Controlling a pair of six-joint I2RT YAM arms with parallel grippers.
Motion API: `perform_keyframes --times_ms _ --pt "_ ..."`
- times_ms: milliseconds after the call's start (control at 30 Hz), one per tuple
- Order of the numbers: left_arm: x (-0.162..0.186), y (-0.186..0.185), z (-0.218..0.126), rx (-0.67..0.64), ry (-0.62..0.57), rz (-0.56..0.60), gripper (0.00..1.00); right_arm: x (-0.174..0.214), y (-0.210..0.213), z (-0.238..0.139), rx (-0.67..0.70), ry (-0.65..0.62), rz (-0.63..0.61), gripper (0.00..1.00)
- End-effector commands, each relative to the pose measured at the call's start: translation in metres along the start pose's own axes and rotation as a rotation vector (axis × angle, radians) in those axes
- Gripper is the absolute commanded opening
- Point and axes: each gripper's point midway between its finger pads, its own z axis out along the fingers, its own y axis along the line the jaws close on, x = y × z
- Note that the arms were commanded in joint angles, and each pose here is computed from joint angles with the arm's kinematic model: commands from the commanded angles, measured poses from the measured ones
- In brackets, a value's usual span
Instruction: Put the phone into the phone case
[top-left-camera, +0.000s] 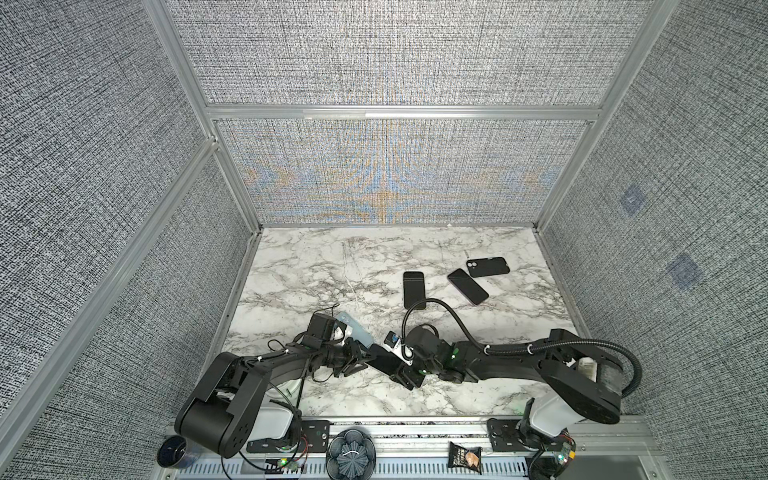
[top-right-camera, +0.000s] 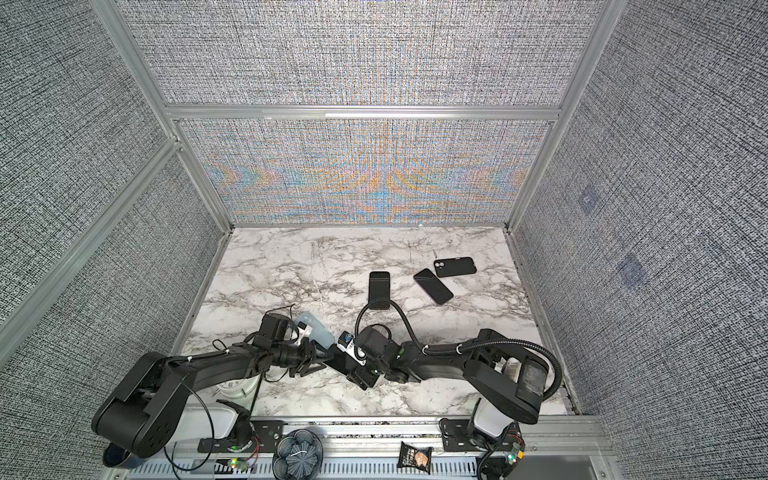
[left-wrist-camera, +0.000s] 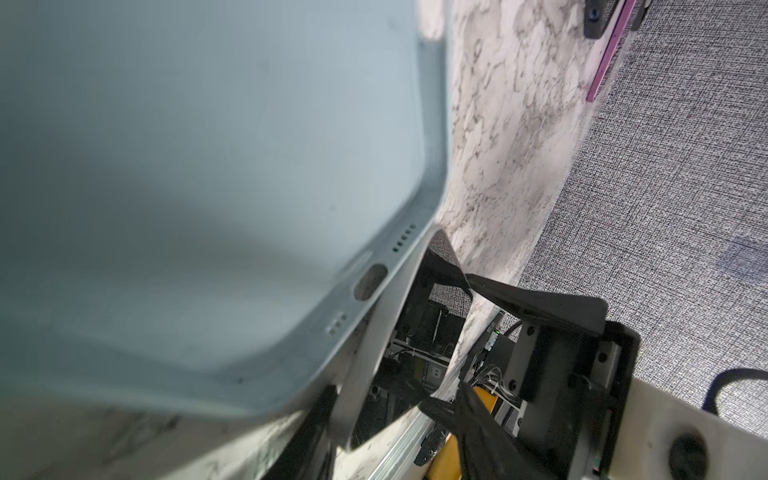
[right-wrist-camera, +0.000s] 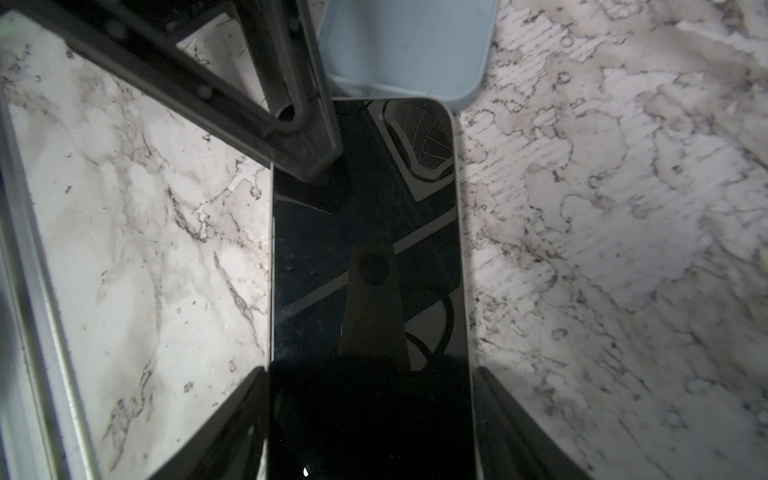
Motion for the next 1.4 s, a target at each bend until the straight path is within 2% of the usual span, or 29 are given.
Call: perform_keyframes --times_ms 0,200,567,833,967,1133,1267,1367 --pt "-0.004 0.006 -0.002 -0.034 -0.033 0.007 0.55 0.003 0.003 0.0 -0.019 0.001 0.015 0.66" --pt "-0.01 -0.001 -0.004 -0.025 -0.062 0.034 0.52 0.003 0.007 0.001 -0.042 -0.009 0.022 0.67" --pt "-0.013 -0.01 -0.004 0.02 -0.076 0.074 0.27 0.006 0.01 0.005 -0.067 -0.018 0.035 0.67" --pt "-0.012 -0.017 -0.012 0.03 -0.107 0.112 0.17 0.009 0.011 0.005 -0.072 -0.009 0.028 0.68" --pt "-0.012 -0.019 -0.015 0.022 -0.117 0.123 0.13 0.008 0.011 0.004 -0.068 -0.006 0.023 0.72" --pt "-0.013 -0.023 -0.019 0.02 -0.128 0.133 0.05 0.001 0.006 -0.006 -0.031 -0.02 0.03 0.85" --pt "-0.016 -0.031 -0.021 0.033 -0.138 0.143 0.0 -0.01 0.003 -0.021 -0.011 -0.04 0.045 0.88" --pt "-0.018 -0.041 -0.024 0.049 -0.148 0.155 0.0 -0.017 -0.003 -0.036 0.007 -0.061 0.097 0.88"
